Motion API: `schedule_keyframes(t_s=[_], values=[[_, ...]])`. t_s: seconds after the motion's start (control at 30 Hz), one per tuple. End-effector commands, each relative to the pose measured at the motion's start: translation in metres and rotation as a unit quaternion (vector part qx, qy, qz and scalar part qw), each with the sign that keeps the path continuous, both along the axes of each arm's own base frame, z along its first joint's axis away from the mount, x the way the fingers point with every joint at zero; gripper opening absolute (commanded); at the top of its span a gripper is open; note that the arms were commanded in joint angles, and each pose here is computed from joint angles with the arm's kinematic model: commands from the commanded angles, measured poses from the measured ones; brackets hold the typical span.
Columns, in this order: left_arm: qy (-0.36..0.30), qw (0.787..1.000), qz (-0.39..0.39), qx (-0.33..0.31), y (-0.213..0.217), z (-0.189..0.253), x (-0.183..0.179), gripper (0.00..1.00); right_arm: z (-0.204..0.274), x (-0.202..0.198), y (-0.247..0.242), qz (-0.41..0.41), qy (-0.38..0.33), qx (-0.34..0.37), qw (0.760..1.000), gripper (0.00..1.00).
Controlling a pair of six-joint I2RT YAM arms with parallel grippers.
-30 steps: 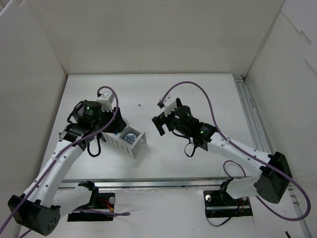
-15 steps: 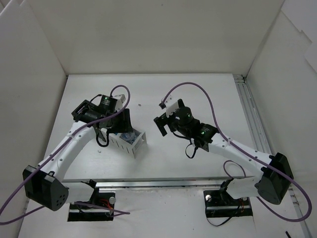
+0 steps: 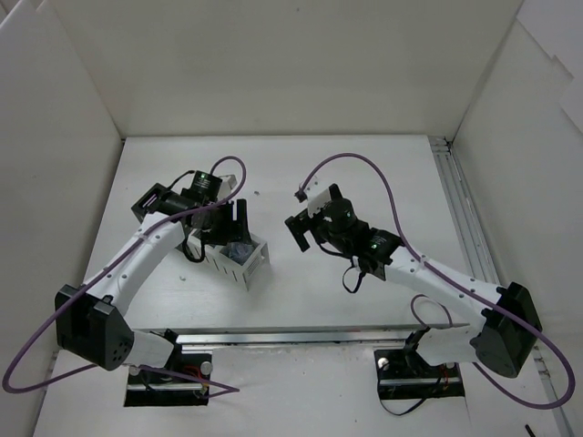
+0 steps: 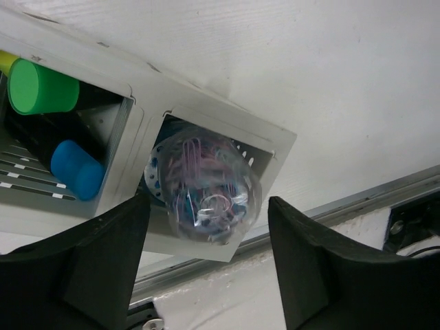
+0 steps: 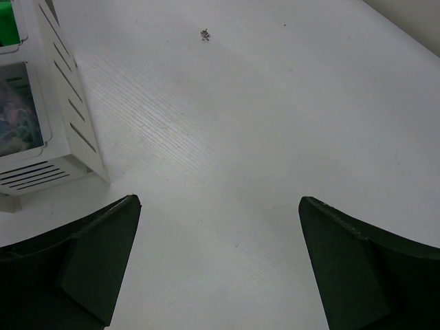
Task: Sort the stationery into containers
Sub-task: Place the stationery in the storage box, then reset both arms
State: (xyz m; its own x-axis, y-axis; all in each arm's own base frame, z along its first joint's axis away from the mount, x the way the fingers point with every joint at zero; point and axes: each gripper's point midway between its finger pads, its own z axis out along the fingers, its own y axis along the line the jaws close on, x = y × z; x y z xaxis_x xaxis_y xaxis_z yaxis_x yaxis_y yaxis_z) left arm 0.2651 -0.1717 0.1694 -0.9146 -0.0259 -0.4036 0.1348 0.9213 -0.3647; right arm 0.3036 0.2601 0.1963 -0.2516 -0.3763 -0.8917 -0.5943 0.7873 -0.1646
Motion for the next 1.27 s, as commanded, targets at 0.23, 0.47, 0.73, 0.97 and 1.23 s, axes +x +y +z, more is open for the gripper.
schedule_keyframes(t_s=[0.23,0.47,0.73,0.97,1.23], values=[[-0.166,0.986,0.031,-0.012,0.014,0.108,0.034,1.00,0.041,0.004,-0.010,-0.031,-0.044,0.040,0.998,0.98],[-0.260,0.949,0.172,0.041,0.078,0.137,0.020,1.00,0.032,0.018,-0.074,-0.213,-0.025,0.116,0.970,0.98],[-0.360,0.852,0.378,0.047,0.165,0.113,-0.031,1.00,0.017,0.009,-0.175,-0.374,-0.030,0.200,0.905,0.98],[-0.371,0.844,0.386,0.042,0.172,0.113,-0.041,0.99,0.019,-0.007,-0.206,-0.431,-0.053,0.195,0.880,0.98],[-0.342,0.853,0.387,0.078,0.174,0.101,-0.036,1.00,0.025,-0.010,-0.214,-0.448,-0.063,0.204,0.868,0.98]])
